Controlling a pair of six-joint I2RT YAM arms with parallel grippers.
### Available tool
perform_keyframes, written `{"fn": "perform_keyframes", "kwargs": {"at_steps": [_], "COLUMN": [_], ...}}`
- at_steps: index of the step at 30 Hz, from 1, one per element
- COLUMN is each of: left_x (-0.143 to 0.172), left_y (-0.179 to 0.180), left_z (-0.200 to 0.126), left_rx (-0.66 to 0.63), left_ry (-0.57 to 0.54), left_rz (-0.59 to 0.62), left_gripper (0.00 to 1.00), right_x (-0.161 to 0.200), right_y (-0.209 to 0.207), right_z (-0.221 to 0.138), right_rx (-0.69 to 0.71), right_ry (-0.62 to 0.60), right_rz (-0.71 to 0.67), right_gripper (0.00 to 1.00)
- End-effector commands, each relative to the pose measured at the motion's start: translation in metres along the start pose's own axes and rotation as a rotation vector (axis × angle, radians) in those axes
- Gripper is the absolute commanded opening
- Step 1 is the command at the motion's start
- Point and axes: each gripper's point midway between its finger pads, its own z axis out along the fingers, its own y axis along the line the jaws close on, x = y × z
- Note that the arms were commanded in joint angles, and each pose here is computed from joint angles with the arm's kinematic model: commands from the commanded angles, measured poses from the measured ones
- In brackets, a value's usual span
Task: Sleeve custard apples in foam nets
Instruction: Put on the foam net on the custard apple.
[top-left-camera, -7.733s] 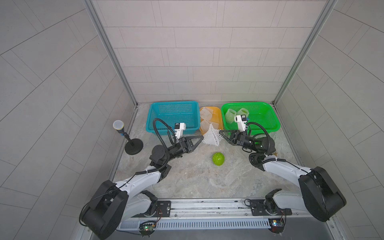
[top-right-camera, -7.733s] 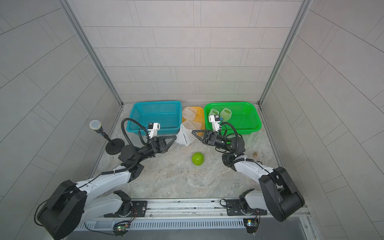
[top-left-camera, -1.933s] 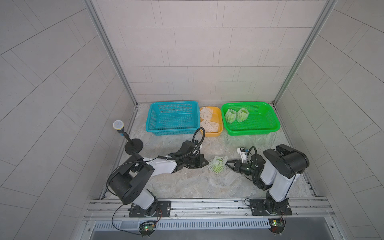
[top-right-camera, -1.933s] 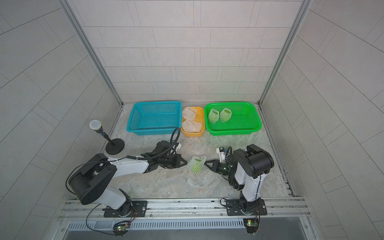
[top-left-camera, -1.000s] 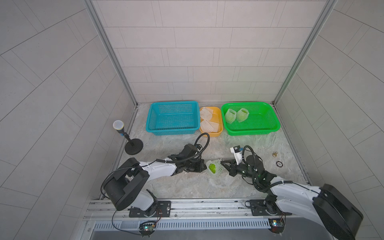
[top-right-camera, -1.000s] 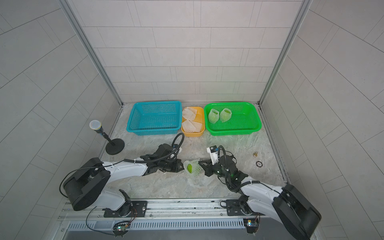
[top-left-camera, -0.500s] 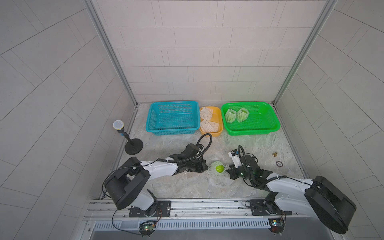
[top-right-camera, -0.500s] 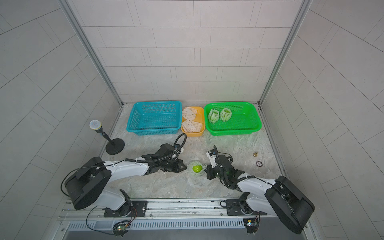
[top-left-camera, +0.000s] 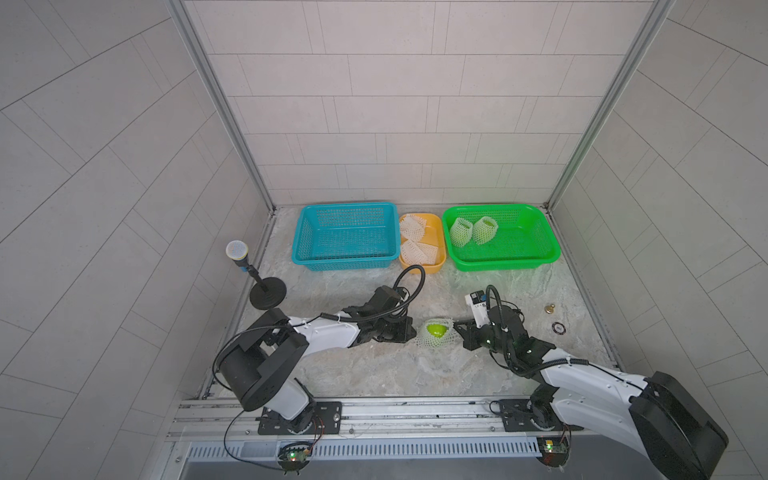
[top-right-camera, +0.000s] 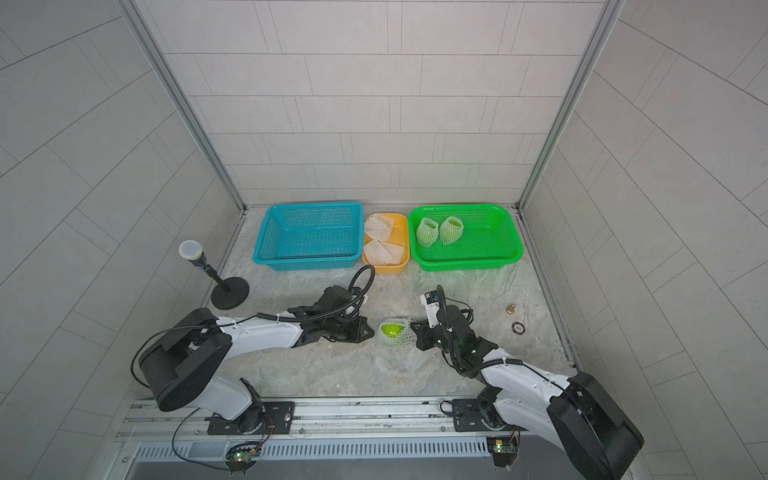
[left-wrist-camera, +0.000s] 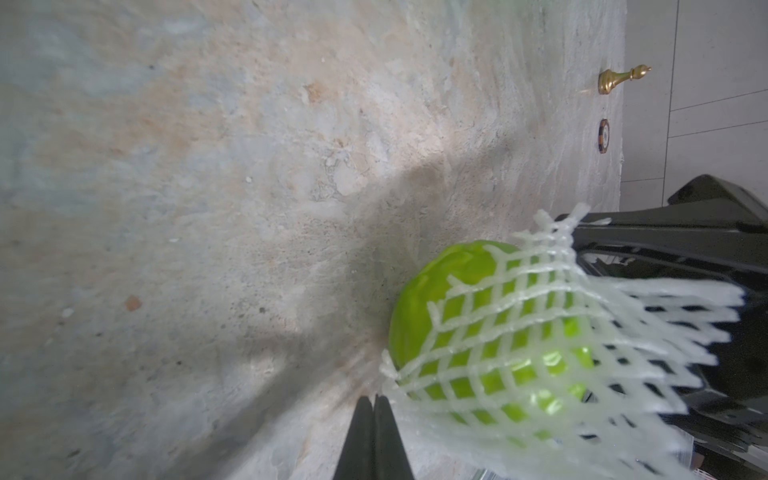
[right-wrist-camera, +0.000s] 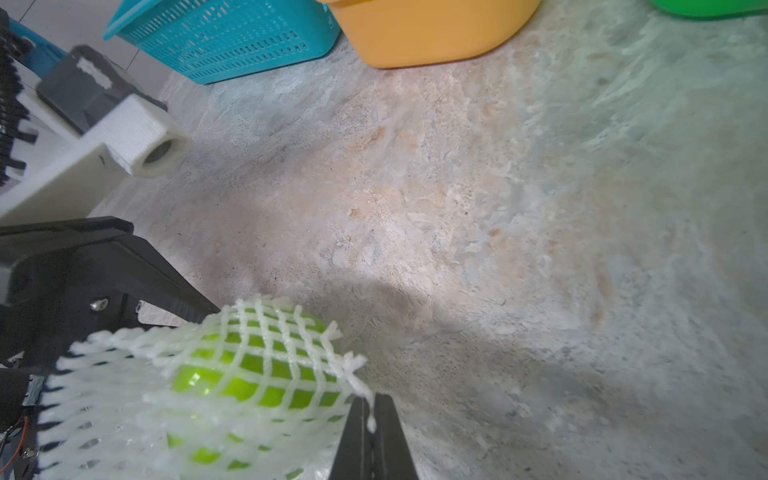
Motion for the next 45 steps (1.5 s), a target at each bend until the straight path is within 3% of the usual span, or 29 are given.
{"fn": "perform_keyframes", "kwargs": {"at_steps": [1,12,24,45], "left_x": [-0.010,-0.004,-0.005,0.004], "left_y": [-0.001,0.006,-0.002,-0.006], "left_z": [0.001,0.006,-0.004,0.003], "left_rx": [-0.009,-0.037,-0.010,-0.021], "left_ry": [-0.019,0.014,-0.019,0.031], "left_rz": [-0.010,0.005,0.043,0.078], "left_gripper": [0.04,0.04,0.02,0.02], "right_x": [0.009,0.016,0.014,0.033], "right_y": [-0.006,-0.003,0.000,0.004], "right_z": [0.005,0.021,0.007,0.016], "right_rx": [0.021,-0.009,-0.006,0.040], "right_ry": [0.048,0.096,0.045,0.125], "right_rz": [0.005,-0.007,-0.068,-0.151], "right_gripper": [0.03,0.03,0.04,0.03]}}
